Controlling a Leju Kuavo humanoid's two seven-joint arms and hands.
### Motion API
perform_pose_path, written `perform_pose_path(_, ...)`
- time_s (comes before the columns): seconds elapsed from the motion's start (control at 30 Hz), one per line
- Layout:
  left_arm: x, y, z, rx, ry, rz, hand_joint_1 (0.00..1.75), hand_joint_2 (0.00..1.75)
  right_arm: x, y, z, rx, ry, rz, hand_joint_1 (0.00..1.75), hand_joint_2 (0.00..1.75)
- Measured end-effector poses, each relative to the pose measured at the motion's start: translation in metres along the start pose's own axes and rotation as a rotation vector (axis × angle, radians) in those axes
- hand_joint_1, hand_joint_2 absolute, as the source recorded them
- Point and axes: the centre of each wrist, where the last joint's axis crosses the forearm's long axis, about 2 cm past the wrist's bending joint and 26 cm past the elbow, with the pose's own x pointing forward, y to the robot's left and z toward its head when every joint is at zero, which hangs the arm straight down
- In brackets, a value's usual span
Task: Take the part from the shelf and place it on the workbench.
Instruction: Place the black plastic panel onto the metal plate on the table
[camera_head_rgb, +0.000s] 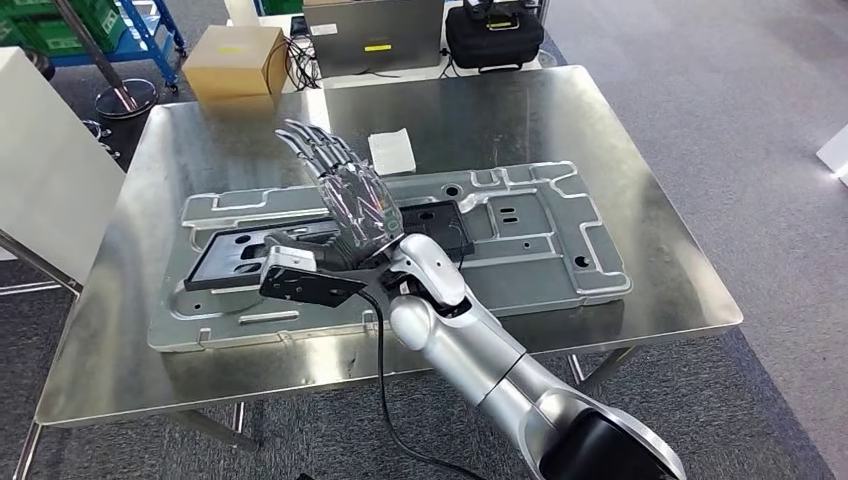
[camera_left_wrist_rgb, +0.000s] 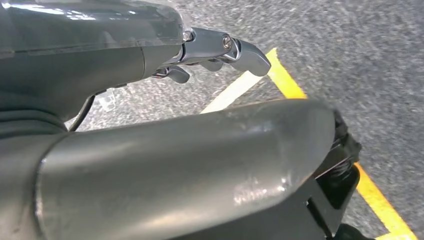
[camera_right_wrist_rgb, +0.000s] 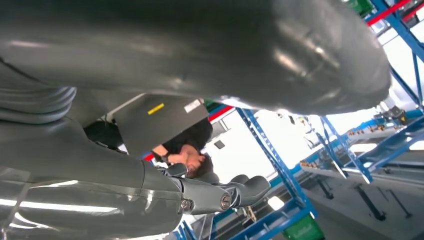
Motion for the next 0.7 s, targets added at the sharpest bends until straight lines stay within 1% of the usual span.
perform_pose_path(0.57,0.0004,0.0033,-0.0005,0.005,0.000,-0.002,0.00,0.00,-0.0044,0.0029,0.0052,0.021,0.002,0.017,0.00,0.00)
perform_pose_path(0.7,0.0017,0.0015,-0.0009,0.003,-0.001,0.000,0.00,0.00,0.0001,0.0018,0.0026,0.018,-0.014,0.017,0.00,0.00)
